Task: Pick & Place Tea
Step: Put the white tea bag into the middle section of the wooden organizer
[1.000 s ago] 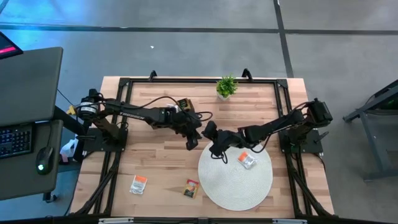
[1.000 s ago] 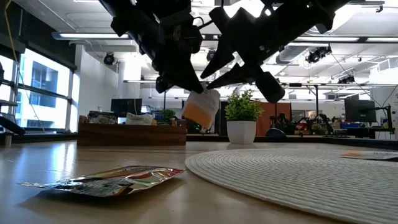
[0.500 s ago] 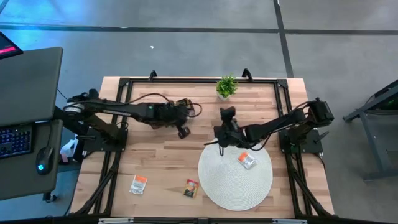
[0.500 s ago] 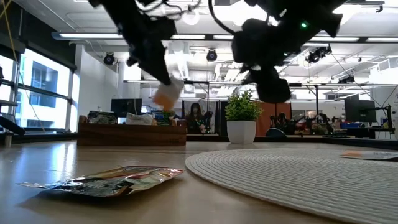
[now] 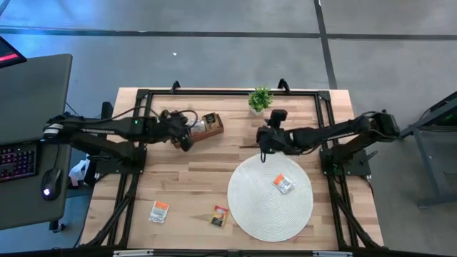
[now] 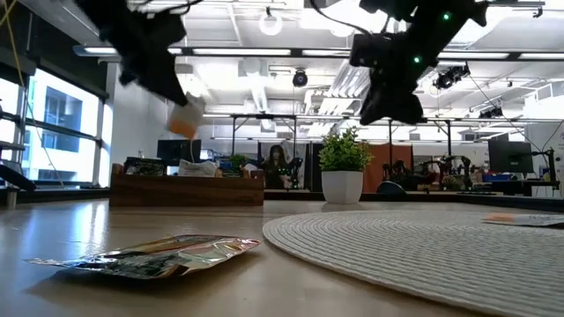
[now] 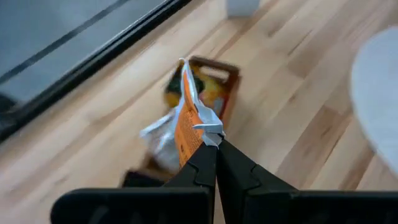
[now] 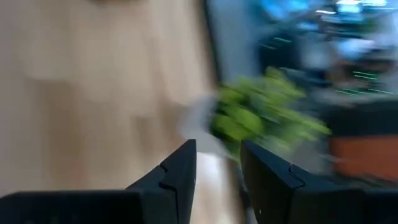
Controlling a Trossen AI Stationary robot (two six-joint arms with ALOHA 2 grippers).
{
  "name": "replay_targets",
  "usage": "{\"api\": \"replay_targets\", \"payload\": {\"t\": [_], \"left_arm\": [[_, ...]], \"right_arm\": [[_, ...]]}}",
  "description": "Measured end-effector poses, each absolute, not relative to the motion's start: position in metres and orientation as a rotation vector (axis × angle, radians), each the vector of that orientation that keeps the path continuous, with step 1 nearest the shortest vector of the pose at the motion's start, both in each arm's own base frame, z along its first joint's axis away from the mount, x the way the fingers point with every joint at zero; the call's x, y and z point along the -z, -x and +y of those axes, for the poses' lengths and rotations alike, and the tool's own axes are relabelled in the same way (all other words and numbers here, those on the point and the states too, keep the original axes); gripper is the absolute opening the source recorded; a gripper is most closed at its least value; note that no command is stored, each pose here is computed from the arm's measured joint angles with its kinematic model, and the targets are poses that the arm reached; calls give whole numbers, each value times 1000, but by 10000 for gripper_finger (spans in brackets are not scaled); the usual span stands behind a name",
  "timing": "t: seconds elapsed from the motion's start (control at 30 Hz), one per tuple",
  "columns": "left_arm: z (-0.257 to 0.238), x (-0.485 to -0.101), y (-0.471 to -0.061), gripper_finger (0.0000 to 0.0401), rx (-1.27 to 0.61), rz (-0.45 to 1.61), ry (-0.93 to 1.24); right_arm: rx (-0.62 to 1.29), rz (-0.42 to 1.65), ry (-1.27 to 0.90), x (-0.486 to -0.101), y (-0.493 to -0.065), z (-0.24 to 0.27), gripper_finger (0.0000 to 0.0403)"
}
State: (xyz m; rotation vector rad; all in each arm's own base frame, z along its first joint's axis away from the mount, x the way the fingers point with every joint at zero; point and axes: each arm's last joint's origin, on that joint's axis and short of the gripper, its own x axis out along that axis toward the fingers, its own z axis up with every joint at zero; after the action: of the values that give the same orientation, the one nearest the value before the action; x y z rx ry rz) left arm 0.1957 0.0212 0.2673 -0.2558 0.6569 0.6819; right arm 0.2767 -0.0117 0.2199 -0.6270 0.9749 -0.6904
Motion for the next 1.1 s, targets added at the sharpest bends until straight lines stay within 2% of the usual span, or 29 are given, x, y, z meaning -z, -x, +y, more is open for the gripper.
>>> {"api": "replay_targets", "payload": {"t": [0.13,0.23,0.37,0.53,0.73,0.93,1.1], "left_arm": [[19,-227,-197,0,-567,532,272],[20,-200,-194,0,-578,480,254],[20,-177,-191,0,-563,462,207],[20,-169,-187,0,-553,486,142],[22,-168,-186,0,-601,506,43],[18,-173,-192,0,-420,463,25],[23,-172,-189,0,-527,496,-67]], "right_arm": [[348,872,383,-222,-288,-16,118],[123,744,258,-224,-301,-14,117],[-8,598,188,-224,-317,-9,118],[-65,569,255,-214,-328,-3,118],[-24,597,284,-210,-329,-3,118],[-7,589,322,-211,-330,-5,119],[-11,576,342,-212,-330,-4,119]]}}
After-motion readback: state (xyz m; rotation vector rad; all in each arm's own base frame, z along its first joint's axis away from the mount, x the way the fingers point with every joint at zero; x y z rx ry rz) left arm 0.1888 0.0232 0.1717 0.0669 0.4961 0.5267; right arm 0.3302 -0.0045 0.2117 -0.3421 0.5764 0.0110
